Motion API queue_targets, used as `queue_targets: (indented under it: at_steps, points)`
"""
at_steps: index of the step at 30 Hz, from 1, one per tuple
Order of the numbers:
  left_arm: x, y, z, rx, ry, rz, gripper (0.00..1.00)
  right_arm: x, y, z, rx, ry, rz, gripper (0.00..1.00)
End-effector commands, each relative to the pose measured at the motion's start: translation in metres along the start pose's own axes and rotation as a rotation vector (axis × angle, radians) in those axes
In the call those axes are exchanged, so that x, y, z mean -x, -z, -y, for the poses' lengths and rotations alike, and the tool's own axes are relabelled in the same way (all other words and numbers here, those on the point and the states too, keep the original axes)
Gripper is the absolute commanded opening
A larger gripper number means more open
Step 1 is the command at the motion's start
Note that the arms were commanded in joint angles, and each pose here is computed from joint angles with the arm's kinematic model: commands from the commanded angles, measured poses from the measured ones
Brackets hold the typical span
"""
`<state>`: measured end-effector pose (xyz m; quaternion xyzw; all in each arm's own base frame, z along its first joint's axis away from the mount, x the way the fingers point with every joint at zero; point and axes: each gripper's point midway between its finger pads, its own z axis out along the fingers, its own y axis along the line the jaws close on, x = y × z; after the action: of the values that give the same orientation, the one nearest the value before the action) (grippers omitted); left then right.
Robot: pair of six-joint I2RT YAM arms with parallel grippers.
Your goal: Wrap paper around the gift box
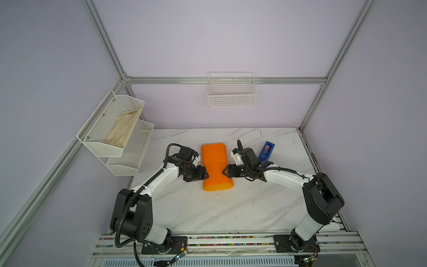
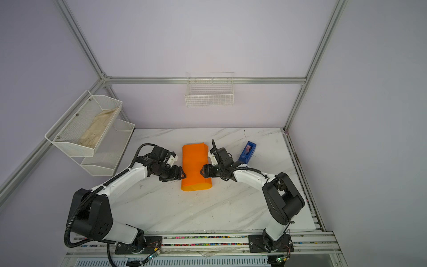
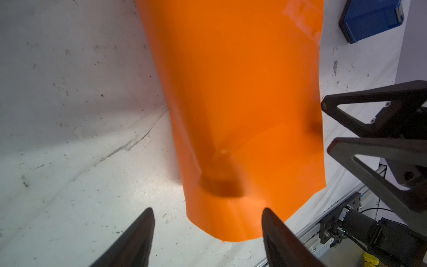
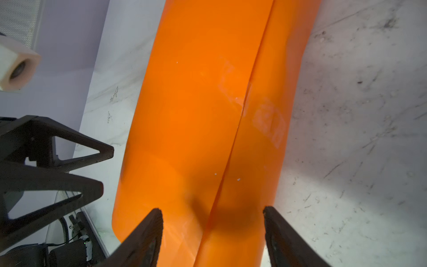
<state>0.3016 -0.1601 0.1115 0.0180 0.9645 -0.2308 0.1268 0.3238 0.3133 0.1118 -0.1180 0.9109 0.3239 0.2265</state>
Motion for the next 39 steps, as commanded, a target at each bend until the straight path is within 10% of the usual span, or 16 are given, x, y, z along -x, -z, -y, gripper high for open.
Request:
queue_targets:
  at_steps: [1, 39]
  points:
    - [-0.003, -0.011, -0.004, 0.026, 0.005, -0.001, 0.71, -0.009, -0.006, 0.015, -0.062, 0.013, -0.014, 0.72]
    - [0.003, -0.058, -0.021, 0.119, 0.018, 0.085, 0.43, -0.028, -0.040, 0.022, -0.073, -0.079, 0.047, 0.58]
